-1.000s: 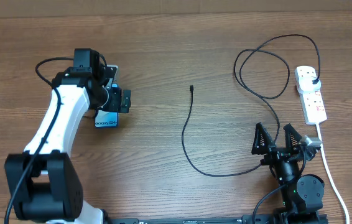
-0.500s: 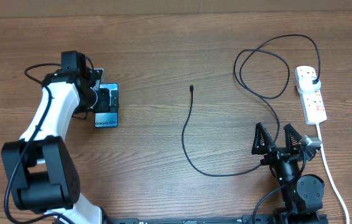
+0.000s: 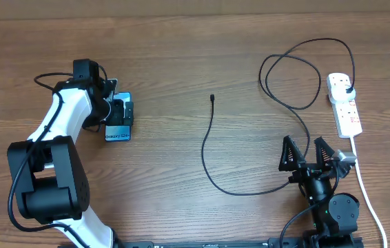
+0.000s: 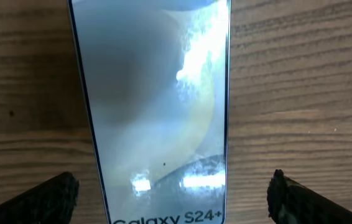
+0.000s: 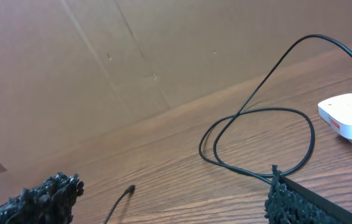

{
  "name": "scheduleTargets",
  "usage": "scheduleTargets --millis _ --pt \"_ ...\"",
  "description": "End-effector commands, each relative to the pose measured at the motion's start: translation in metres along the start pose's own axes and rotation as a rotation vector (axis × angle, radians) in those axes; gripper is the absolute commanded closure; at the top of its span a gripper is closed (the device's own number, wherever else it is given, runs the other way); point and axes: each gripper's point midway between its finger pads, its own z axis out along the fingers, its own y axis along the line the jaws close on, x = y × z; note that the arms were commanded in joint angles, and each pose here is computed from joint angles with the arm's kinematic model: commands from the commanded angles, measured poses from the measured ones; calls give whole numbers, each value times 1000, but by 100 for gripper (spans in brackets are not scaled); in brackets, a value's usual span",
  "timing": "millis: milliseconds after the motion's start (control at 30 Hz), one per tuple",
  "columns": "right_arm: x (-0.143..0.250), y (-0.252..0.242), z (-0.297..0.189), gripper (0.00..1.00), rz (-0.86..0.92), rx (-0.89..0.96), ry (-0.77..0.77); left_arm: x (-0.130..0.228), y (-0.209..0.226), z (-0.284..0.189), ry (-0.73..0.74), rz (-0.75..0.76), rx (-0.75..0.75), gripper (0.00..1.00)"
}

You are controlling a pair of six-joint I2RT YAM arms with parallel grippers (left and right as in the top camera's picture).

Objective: Plug charger to phone and switch on socket

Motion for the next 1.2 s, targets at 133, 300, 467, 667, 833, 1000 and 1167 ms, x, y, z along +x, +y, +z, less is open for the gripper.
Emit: scheduleTargets --millis 133,300,467,667,833,1000,1167 --pt "2 1 0 0 -4 -7 -3 -8 2 6 -7 -24 -10 0" --pt "2 1 0 0 -4 -7 -3 -7 8 12 0 -24 -43 0" --pt "2 1 0 0 -4 -7 -3 -5 13 23 20 -27 -61 0" --pt "2 1 0 0 -4 -7 -3 -7 10 29 17 -30 -42 0" --pt "2 1 0 0 -4 -7 -3 -11 9 29 3 -27 -35 0" --pt "2 1 0 0 -4 -7 -3 -14 4 31 -8 -17 -23 0" --pt "2 1 0 0 -4 -7 -3 -17 0 33 -18 0 -30 0"
